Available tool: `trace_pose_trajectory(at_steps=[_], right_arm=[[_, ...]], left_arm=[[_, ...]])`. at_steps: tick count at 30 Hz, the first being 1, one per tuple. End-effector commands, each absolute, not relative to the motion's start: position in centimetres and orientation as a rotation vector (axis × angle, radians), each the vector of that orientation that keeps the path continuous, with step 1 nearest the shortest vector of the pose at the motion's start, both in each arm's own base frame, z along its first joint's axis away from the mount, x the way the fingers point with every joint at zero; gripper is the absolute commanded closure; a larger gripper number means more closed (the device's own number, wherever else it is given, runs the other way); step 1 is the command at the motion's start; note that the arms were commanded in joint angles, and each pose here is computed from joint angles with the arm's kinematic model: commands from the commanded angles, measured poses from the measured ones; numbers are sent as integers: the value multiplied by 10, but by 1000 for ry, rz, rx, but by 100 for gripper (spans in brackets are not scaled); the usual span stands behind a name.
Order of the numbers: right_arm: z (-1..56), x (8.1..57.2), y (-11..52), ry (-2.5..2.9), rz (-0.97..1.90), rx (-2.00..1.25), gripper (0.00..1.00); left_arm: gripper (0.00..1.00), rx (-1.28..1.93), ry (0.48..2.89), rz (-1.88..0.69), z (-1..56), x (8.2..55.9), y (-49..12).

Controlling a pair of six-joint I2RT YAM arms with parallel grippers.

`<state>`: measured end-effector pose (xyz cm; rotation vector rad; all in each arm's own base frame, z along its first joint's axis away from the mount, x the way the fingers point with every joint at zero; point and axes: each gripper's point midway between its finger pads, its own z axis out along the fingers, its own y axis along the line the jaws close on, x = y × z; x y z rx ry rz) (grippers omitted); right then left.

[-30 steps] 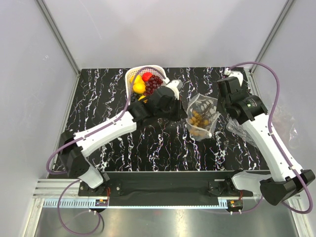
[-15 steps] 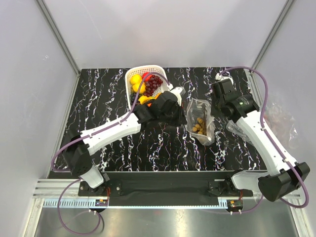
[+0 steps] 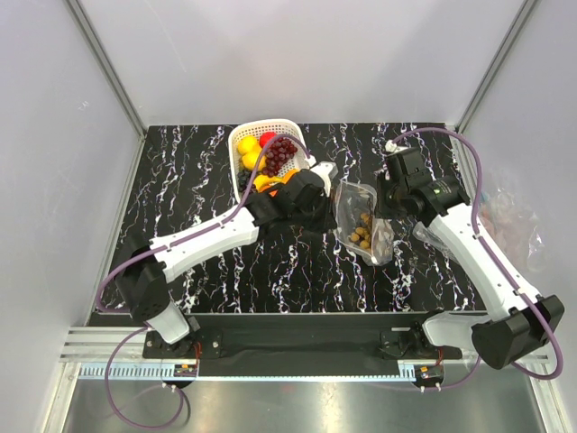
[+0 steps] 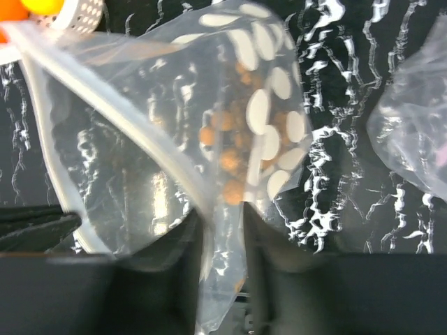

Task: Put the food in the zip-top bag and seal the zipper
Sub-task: Adjust the zipper food storage bag at the center of the board.

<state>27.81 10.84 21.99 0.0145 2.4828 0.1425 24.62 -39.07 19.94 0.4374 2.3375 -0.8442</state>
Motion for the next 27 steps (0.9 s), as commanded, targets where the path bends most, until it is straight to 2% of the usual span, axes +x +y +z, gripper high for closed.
trace_pose_trajectory(at_steps=[1, 2, 4, 8, 9, 11, 12, 14, 15, 18, 20, 27], right_arm=[[222, 281, 124, 2459, 256, -10, 72], [221, 282, 122, 2463, 237, -2, 89], [221, 284, 112, 2467, 163, 16, 100], [232, 293, 95, 2445, 33, 66, 100], [237, 297, 89, 2435, -17, 90, 100], [246, 303, 86, 2416, -52, 107, 100], [243, 305, 86, 2431, -63, 103, 100], [248, 309, 88, 2419, -57, 103, 100], [247, 311, 88, 2420, -61, 100, 100], [247, 316, 90, 2419, -62, 95, 100], [246, 318, 91, 2423, -63, 91, 100], [243, 319, 92, 2435, -71, 79, 100]], left_arm=[[100, 426, 2233, -855, 231, 263, -389], [100, 423, 2234, -846, 230, 265, -387], [100, 412, 2223, -840, 232, 272, -382], [100, 402, 2224, -819, 231, 294, -374], [88, 396, 2234, -784, 238, 301, -368], [71, 357, 2239, -653, 238, 313, -353], [50, 341, 2235, -616, 235, 315, -345], [36, 294, 2173, -600, 251, 317, -328], [26, 272, 2163, -592, 249, 321, -317], [14, 215, 2135, -527, 264, 329, -285], [1, 164, 2123, -449, 271, 336, -266], [1, 138, 2254, -208, 237, 377, -208]])
